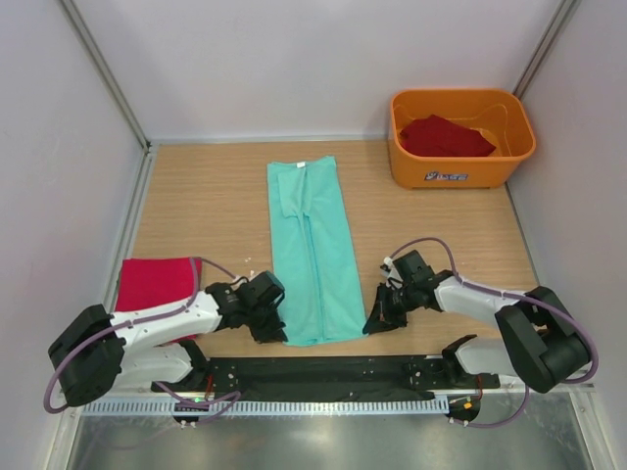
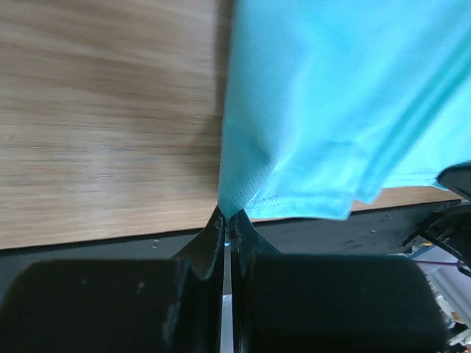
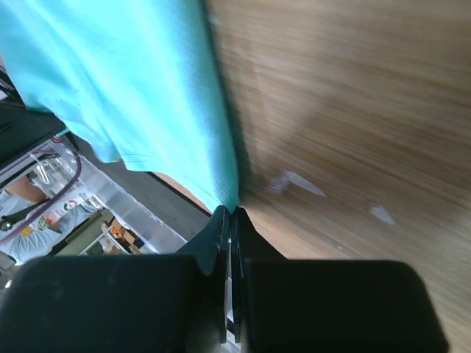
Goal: Fold and stack the t-shirts
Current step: Fold the tshirt
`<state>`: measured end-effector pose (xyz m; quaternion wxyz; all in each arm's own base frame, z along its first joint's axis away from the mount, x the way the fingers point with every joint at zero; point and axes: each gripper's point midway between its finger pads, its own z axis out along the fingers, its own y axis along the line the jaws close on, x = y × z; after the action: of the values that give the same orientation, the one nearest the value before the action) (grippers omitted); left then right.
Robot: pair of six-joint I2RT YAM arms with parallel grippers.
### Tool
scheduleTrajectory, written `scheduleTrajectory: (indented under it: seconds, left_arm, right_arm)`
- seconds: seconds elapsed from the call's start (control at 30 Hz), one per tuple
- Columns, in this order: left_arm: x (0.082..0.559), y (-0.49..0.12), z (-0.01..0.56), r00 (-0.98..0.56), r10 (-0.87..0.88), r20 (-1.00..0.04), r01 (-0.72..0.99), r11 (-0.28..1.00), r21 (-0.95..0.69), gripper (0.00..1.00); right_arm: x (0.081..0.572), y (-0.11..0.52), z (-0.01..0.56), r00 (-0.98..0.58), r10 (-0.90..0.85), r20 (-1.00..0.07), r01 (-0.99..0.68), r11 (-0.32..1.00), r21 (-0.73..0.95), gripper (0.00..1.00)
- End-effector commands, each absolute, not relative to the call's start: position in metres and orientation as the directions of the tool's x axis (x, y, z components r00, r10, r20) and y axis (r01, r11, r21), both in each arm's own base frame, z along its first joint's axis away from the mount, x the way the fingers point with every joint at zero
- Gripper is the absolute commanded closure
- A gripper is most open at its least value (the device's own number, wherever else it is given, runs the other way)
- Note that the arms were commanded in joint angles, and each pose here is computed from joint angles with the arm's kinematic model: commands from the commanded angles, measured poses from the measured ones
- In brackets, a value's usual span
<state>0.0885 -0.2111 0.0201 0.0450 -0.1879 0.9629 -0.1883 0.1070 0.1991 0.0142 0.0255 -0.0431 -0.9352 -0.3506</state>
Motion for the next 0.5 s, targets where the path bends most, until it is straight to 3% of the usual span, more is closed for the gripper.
scheduleTrajectory:
  seconds: [0.0, 0.2, 0.4, 0.47]
  left_arm:
    - [0.12, -0.225, 0.054, -0.93, -0.344, -0.126, -0.27, 0.876, -0.398, 1.0]
    - [0.173, -0.236, 0.086, -0.938, -0.304, -0.169, -0.218, 0.892, -0.396, 1.0]
    - [0.242, -0.222, 0.101, -0.915, -0.371, -0.16, -0.274, 0.861, -0.428, 1.0]
    - [0.266, -0.213, 0.104, -0.905, -0.393, -0.161, -0.29, 0.849, -0.442, 1.0]
  right_arm:
    - [0.137, 0.212, 0.044, -0.997, 0.073, -0.02, 0.041, 0.734, 0.678, 0.98]
    - [0.197, 0.237, 0.088, -0.994, 0.066, -0.089, -0.013, 0.725, 0.688, 0.99]
    - [0.262, 0.249, 0.113, -0.988, 0.067, -0.139, -0.049, 0.718, 0.694, 0.98]
    - [0.279, 0.253, 0.107, -0.992, 0.065, -0.112, -0.03, 0.724, 0.689, 0.99]
